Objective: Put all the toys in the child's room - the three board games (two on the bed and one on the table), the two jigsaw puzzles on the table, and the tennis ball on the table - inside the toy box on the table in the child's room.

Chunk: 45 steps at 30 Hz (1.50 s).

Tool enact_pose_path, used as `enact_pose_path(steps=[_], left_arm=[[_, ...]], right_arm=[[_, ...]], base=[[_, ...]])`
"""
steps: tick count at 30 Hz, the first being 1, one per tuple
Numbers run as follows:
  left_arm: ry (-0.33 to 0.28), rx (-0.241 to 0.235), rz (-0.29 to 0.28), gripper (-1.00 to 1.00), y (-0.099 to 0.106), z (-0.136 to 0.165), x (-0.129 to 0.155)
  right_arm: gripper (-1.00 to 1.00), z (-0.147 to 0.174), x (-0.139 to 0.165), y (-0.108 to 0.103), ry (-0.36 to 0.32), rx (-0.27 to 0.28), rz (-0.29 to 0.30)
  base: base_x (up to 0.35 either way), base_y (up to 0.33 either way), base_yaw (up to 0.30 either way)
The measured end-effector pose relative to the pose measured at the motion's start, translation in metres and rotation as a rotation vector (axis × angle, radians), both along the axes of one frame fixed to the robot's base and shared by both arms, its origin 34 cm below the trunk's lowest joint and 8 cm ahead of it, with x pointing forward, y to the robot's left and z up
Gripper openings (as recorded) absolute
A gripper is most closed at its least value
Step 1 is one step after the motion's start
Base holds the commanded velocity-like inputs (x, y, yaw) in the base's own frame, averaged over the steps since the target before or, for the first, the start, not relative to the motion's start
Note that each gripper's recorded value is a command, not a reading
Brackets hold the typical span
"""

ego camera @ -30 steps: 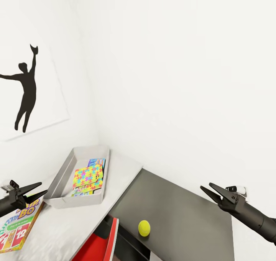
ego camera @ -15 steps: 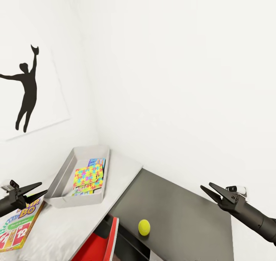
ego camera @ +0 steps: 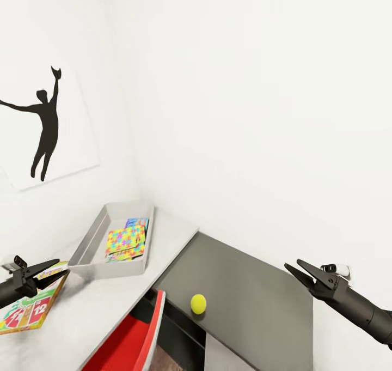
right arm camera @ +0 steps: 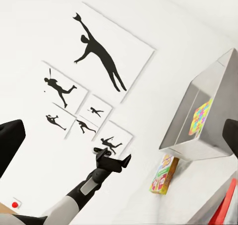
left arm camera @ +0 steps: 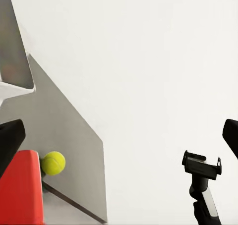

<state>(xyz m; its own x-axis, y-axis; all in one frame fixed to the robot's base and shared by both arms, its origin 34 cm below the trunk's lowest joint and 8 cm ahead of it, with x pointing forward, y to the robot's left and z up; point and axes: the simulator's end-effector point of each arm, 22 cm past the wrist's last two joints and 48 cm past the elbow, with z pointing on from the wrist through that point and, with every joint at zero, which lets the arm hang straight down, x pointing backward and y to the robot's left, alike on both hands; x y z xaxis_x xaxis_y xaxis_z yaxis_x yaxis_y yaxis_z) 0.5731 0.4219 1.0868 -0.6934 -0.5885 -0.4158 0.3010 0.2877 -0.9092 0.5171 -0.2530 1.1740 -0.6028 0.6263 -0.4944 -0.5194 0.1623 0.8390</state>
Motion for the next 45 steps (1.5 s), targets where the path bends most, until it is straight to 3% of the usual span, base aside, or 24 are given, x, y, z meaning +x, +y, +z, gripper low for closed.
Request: enact_pose_path(steps=[30,45], left_arm=[[-0.004,0.003,-0.002,1.00,-0.0005,0.0011,-0.0003],[0.000,0.003,-0.002,1.00,-0.0004,-0.0002,-0.0014]], right_arm=[[1.00,-0.0001,-0.0003,0.0010,0.000,0.000,0.003],[1.00,-0.0006,-0.0003,0.0019,0.002,-0.001,0.005]], base=[[-0.129,-0.035,0.000],[-0.052,0.072,0.000]])
